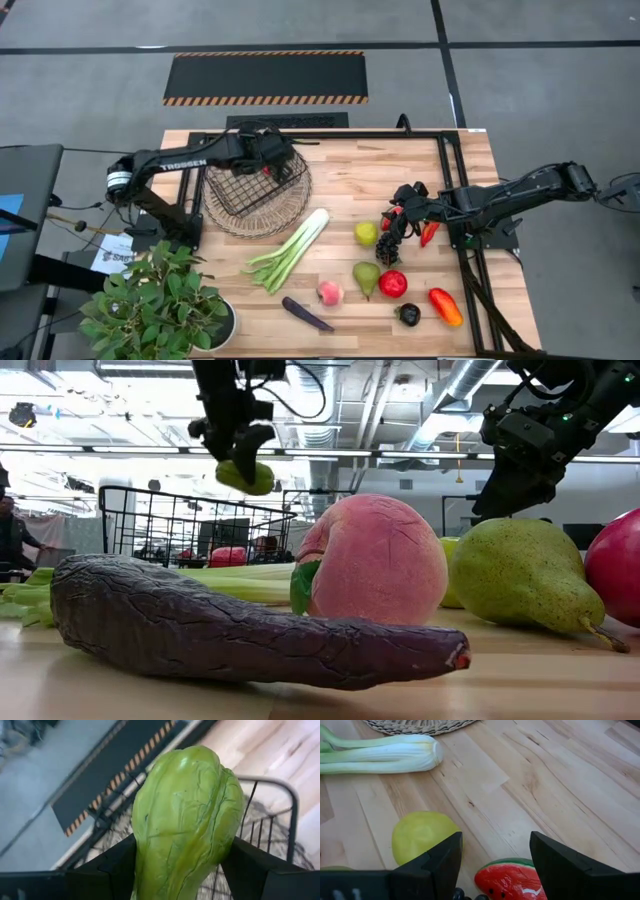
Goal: Build produce basket
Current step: Put the green chayote into the wire basket, then put the green apple into the wire basket
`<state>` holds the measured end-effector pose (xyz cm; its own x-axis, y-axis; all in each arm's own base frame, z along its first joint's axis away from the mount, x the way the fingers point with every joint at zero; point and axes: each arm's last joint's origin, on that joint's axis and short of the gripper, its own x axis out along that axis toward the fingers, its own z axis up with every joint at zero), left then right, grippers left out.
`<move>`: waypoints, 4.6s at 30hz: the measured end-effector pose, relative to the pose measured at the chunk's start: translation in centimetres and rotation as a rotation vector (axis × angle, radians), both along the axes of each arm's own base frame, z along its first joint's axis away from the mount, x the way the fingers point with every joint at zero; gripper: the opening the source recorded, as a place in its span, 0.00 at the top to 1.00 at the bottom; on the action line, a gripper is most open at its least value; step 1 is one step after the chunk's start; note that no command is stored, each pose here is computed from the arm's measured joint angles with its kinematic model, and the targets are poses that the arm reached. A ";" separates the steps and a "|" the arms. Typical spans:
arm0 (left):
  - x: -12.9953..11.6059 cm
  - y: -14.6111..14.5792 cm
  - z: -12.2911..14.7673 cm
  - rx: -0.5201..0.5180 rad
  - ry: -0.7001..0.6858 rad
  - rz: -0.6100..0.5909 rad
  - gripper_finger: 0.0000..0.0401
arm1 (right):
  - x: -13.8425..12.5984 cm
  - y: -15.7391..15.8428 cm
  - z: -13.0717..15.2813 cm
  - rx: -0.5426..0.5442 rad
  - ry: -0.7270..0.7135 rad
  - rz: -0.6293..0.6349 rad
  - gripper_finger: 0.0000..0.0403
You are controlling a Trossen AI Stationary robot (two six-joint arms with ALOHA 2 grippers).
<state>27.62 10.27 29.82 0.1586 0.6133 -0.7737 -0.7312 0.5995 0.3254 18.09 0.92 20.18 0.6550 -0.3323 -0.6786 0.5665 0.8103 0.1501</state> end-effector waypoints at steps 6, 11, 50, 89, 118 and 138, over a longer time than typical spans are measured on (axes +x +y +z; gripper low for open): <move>-0.4 0.8 -0.7 -0.014 0.009 0.020 0.44 | 0.0 0.0 0.0 0.000 0.000 0.000 0.37; -0.5 1.2 -0.8 -0.038 0.010 0.015 0.44 | 0.0 0.0 0.0 0.000 0.000 0.000 0.37; -1.1 2.0 -6.5 -0.325 -0.121 0.012 0.44 | 0.0 0.0 0.0 -0.007 0.003 0.004 0.37; 5.1 -3.0 1.7 -0.167 -0.446 -0.456 0.18 | 0.0 0.0 0.0 -0.006 0.002 0.004 0.37; 16.6 -10.8 -10.6 -0.178 -0.575 -0.842 0.18 | -0.1 0.0 -0.1 -0.001 0.009 0.002 0.37; 17.7 -10.0 -14.4 -0.183 -0.537 -0.893 0.18 | -0.1 0.0 -0.1 -0.007 0.016 0.007 0.37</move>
